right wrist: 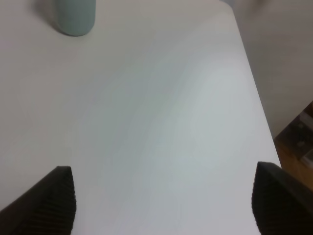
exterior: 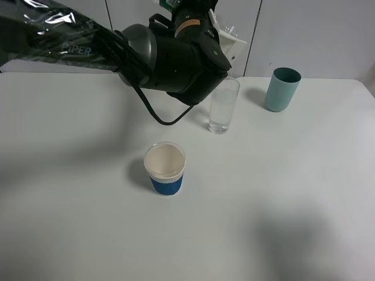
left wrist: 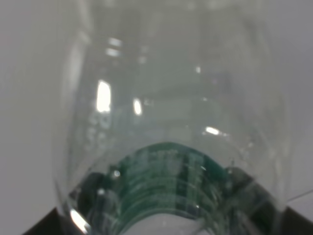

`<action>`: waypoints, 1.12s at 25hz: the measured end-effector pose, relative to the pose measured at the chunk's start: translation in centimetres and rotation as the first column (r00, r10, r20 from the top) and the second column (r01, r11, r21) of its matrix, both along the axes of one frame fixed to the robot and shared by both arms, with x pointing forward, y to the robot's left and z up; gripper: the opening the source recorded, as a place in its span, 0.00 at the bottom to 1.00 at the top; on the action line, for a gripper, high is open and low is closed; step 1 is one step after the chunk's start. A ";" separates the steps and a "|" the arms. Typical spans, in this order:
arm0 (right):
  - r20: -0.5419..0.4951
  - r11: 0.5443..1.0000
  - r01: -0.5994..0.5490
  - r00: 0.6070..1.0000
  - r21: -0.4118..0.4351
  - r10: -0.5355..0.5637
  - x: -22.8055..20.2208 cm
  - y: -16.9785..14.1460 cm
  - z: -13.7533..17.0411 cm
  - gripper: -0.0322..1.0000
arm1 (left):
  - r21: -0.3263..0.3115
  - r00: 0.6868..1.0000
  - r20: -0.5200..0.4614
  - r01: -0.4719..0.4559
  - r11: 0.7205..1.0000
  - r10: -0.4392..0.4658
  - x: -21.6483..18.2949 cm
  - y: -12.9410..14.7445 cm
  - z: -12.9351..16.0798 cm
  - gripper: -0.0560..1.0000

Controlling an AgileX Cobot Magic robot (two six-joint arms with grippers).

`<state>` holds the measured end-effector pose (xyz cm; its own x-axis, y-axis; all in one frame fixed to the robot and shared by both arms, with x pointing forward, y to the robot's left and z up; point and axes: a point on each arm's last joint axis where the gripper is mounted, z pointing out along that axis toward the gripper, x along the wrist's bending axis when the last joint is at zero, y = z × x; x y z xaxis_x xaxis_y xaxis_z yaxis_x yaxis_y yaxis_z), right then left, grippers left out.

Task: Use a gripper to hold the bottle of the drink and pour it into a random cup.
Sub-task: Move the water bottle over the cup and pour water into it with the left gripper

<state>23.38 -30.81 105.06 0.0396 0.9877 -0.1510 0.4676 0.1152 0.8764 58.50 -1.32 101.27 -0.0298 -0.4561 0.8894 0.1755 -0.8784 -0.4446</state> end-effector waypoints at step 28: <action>0.000 1.000 0.000 1.000 0.000 0.000 0.0 0.0 0.0 0.75 | -0.017 1.000 -0.018 0.008 1.000 -0.008 0.0 0.0 -0.1 0.53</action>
